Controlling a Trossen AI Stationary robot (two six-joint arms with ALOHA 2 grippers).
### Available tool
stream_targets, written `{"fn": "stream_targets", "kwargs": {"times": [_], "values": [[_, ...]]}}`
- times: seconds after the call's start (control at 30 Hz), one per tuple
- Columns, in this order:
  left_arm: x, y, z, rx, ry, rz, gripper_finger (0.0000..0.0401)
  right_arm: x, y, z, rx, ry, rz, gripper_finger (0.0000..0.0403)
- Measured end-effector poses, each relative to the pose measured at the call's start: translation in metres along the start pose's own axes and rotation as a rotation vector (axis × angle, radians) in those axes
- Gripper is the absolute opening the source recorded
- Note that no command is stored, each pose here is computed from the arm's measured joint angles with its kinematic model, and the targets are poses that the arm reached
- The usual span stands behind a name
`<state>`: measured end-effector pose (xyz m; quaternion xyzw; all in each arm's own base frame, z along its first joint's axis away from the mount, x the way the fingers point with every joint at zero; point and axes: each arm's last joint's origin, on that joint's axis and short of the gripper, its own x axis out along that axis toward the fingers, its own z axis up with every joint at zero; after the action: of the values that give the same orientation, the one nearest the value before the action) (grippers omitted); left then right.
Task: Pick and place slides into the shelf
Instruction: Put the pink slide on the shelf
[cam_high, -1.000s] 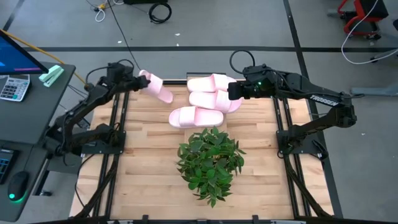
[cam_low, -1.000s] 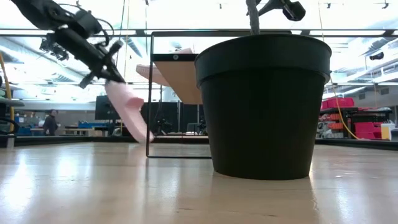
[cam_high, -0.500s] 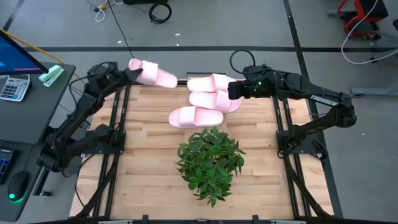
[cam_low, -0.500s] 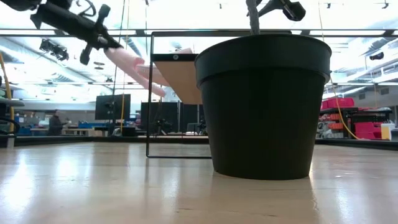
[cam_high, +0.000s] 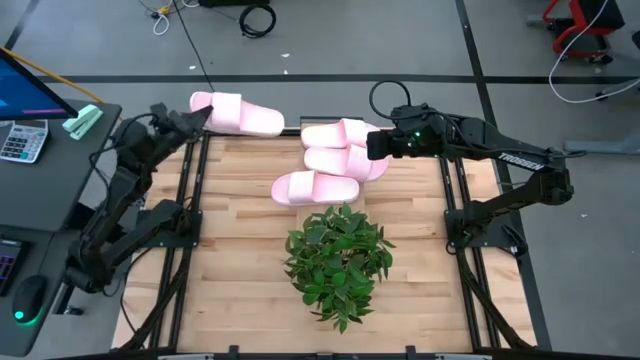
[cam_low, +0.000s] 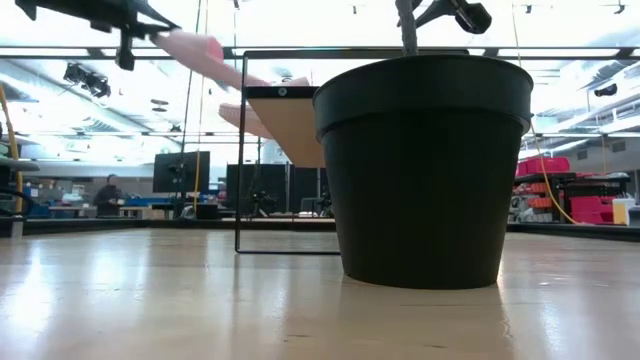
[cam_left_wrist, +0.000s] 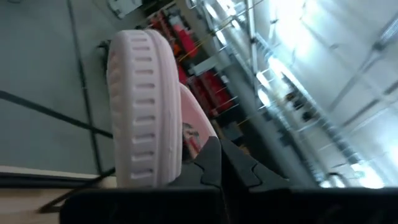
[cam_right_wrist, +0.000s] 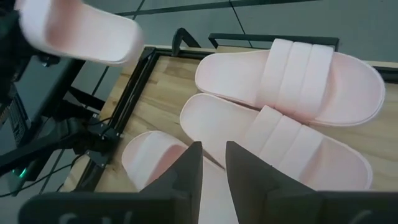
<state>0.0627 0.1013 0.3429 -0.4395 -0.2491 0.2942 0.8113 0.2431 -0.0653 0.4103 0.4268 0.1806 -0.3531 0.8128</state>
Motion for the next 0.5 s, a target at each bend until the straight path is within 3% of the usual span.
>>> {"fn": "stream_targets", "kwargs": {"times": [0.23,0.5], "values": [[-0.025,-0.018,-0.004,-0.112,-0.063,-0.101,0.0000,0.001,-0.003,0.004,0.013,-0.021,-0.018,0.0077],[-0.037,-0.028,-0.011,-0.209,-0.035,-0.167,0.0000,0.003,-0.008,0.011,0.035,-0.040,-0.036,0.0077]]}}
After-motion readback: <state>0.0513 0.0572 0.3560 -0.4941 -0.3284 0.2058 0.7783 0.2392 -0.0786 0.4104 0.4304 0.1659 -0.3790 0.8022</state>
